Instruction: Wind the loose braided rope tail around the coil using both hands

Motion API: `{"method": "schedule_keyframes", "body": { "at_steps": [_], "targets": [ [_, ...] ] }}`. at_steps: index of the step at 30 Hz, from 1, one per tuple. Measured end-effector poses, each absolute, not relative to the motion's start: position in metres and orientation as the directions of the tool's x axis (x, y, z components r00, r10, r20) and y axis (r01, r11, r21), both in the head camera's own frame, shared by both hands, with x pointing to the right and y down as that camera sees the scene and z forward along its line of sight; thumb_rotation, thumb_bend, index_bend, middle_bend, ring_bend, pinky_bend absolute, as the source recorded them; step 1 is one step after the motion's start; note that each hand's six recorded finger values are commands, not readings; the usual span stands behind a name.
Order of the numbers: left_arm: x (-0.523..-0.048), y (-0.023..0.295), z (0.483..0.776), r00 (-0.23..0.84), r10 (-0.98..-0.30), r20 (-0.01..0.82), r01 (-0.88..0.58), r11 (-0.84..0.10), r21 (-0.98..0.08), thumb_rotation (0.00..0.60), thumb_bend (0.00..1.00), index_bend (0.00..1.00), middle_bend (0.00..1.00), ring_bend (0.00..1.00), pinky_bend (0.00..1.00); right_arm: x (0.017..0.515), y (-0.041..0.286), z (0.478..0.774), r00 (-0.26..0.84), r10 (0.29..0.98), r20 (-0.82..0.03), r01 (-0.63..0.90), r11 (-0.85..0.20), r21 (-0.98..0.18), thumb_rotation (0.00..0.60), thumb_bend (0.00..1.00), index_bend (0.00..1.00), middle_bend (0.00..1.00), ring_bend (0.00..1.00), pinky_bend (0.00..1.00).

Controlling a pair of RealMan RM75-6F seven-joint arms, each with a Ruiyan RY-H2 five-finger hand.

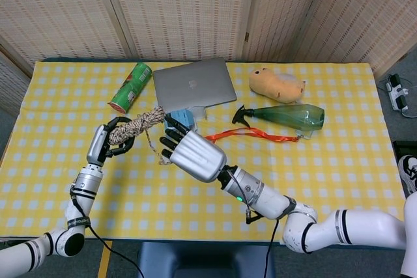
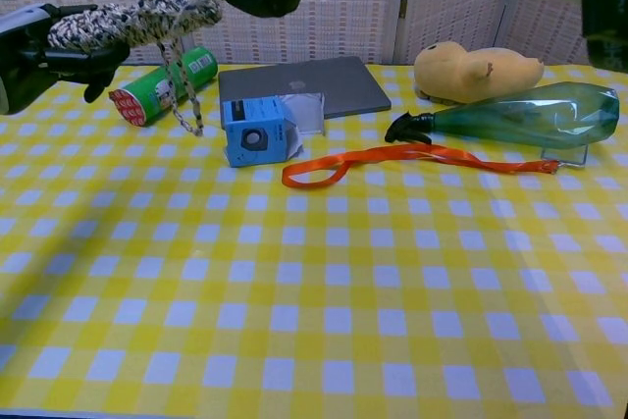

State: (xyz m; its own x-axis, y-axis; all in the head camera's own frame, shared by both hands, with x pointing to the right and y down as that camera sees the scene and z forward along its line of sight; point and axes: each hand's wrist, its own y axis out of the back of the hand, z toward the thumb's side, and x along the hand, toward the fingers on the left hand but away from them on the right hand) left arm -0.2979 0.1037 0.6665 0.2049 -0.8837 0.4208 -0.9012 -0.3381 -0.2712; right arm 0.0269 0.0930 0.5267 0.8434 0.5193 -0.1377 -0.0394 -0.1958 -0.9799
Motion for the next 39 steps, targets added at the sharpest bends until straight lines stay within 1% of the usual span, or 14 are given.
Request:
{"method": "schedule_keyframes", "body": {
  "at_steps": [4,10,13,17,23,28,32,35,39],
  "targets": [
    [-0.29,0.116,0.668,0.274,-0.864,0.422,-0.87,-0.41,-0.273,0.6,0.8,0.82,0.75,0.69,0.77,0.021,0.083,0.526,0.828,0.542,-0.141,-0.033,-0.204,-0.978,0.6,0.52,0.8,0.35,0.26,0.11],
    [-0.281,0.131,0.671,0.39,-0.808,0.441,-0.812,-0.527,-0.249,0.6,0.8,0.83,0.75,0.69,0.76,0.013,0.07,0.529,0.806,0.572,-0.154,-0.028,-0.224,-0.974,0.6,0.52,0.8,0.35,0.26,0.11],
    [-0.277,0.138,0.671,0.446,-0.769,0.457,-0.786,-0.581,-0.211,0.6,0.8,0.83,0.75,0.69,0.74,0.011,0.065,0.533,0.795,0.584,-0.166,-0.03,-0.235,-0.971,0.6,0.52,0.8,0.35,0.26,0.11],
    [-0.272,0.145,0.671,0.519,-0.704,0.485,-0.754,-0.644,-0.127,0.6,0.8,0.83,0.75,0.69,0.73,0.009,0.061,0.541,0.782,0.594,-0.188,-0.041,-0.253,-0.967,0.6,0.52,0.8,0.35,0.26,0.11],
    [-0.256,0.158,0.663,0.646,-0.592,0.482,-0.67,-0.742,-0.014,0.6,0.8,0.83,0.75,0.69,0.72,0.008,0.056,0.553,0.763,0.608,-0.221,-0.057,-0.277,-0.959,0.6,0.52,0.8,0.36,0.26,0.11],
    [-0.246,0.162,0.656,0.704,-0.538,0.463,-0.646,-0.756,0.104,0.6,0.8,0.83,0.75,0.69,0.72,0.011,0.051,0.561,0.749,0.619,-0.237,-0.063,-0.29,-0.955,0.6,0.52,0.8,0.36,0.26,0.11],
    [-0.239,0.164,0.648,0.754,-0.497,0.429,-0.618,-0.758,0.209,0.6,0.8,0.83,0.75,0.69,0.72,0.016,0.048,0.567,0.738,0.627,-0.249,-0.061,-0.306,-0.95,0.6,0.52,0.8,0.36,0.26,0.11],
    [-0.236,0.165,0.642,0.788,-0.467,0.4,-0.588,-0.765,0.264,0.6,0.8,0.83,0.75,0.69,0.72,0.022,0.047,0.572,0.731,0.632,-0.257,-0.059,-0.317,-0.947,0.6,0.52,0.8,0.36,0.26,0.11],
    [-0.234,0.166,0.637,0.815,-0.439,0.378,-0.556,-0.776,0.297,0.6,0.8,0.83,0.75,0.69,0.72,0.03,0.048,0.581,0.726,0.634,-0.267,-0.053,-0.335,-0.941,0.6,0.52,0.8,0.36,0.26,0.11]
  ]
}}
